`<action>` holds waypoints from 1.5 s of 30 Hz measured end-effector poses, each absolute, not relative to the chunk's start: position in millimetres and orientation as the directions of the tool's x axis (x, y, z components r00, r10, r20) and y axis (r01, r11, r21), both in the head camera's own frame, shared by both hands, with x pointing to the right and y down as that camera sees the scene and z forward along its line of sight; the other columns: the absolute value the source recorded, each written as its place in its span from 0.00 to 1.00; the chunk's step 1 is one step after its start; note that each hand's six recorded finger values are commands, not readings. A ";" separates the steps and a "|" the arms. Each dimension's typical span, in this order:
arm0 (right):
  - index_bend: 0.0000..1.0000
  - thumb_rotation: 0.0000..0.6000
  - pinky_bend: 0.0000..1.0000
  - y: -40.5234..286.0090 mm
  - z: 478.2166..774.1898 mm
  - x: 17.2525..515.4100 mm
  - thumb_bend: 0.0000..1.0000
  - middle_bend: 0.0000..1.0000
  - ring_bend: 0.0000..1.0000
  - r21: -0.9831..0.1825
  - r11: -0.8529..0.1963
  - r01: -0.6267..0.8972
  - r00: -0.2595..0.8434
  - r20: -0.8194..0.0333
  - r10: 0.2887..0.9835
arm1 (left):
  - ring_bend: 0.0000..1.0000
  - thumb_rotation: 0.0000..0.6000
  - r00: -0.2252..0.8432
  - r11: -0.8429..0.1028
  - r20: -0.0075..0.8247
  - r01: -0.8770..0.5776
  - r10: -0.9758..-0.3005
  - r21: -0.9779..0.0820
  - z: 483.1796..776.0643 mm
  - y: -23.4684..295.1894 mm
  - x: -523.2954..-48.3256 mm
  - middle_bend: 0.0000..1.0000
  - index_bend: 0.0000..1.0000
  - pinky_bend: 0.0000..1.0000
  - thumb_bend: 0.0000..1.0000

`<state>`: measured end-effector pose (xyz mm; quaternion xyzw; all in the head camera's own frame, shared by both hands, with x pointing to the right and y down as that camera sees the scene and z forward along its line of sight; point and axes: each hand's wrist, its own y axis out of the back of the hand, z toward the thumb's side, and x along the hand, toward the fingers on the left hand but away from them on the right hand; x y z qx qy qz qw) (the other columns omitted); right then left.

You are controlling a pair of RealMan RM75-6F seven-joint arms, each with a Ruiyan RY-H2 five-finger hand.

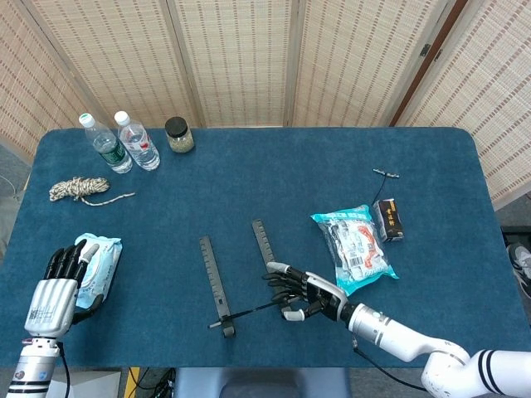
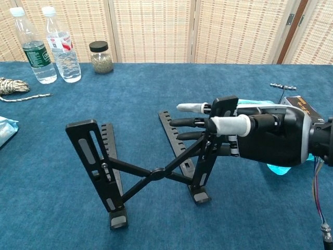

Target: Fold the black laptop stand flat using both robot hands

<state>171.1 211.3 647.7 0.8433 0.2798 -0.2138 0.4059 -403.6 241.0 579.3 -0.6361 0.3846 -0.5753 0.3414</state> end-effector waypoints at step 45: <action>0.05 1.00 0.23 133.3 608.4 206.0 0.00 0.15 0.10 0.473 -0.432 0.767 0.641 -0.556 0.529 | 0.03 1.00 0.577 -0.731 0.626 0.072 -0.525 -0.679 639.4 278.7 -305.3 0.00 0.07 0.00 0.27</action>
